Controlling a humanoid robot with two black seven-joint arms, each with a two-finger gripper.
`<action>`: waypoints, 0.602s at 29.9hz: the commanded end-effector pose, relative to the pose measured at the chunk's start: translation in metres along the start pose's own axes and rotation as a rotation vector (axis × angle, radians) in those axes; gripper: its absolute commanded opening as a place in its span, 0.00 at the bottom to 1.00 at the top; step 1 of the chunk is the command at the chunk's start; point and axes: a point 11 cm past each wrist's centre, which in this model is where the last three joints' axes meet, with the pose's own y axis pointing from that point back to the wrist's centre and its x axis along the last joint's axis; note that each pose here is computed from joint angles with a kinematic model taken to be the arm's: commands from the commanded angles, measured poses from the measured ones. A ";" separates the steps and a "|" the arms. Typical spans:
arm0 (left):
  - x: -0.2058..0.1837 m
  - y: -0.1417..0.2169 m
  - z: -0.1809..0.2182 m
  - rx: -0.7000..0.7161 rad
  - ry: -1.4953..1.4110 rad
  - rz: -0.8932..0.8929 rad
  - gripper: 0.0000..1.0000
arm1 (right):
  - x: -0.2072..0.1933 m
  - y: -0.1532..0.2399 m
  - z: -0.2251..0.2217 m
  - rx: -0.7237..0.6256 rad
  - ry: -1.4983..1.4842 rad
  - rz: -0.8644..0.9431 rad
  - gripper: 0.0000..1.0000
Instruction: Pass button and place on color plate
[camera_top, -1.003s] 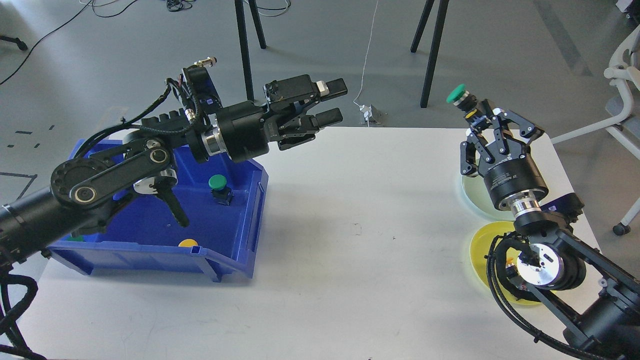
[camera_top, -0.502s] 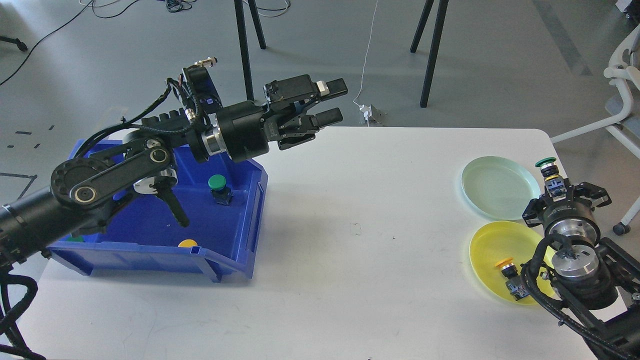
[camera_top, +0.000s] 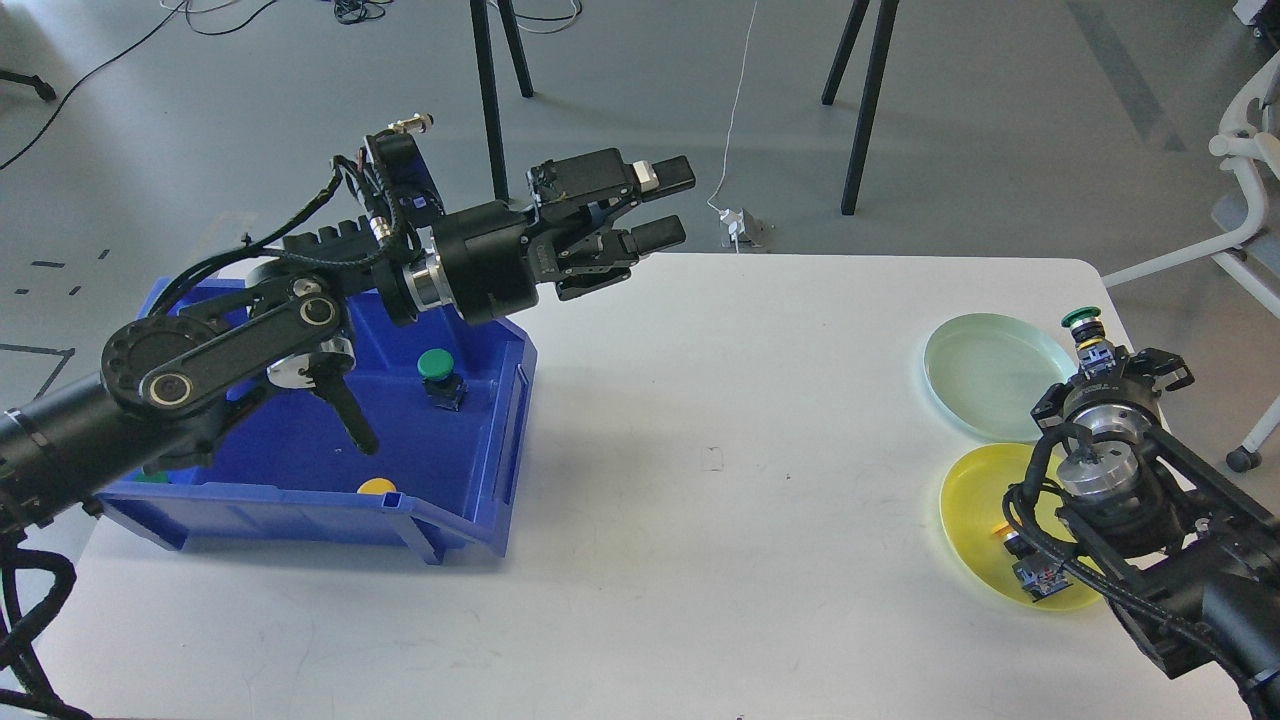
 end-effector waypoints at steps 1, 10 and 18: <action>0.000 0.000 0.000 0.000 0.000 0.000 0.77 | -0.003 0.002 0.011 -0.035 -0.009 0.001 0.45; 0.000 0.000 0.000 -0.001 0.000 0.001 0.78 | 0.003 0.000 0.014 -0.040 -0.005 0.019 0.55; 0.000 0.000 0.000 0.000 0.001 0.001 0.78 | -0.013 0.007 0.018 -0.045 0.032 -0.042 0.70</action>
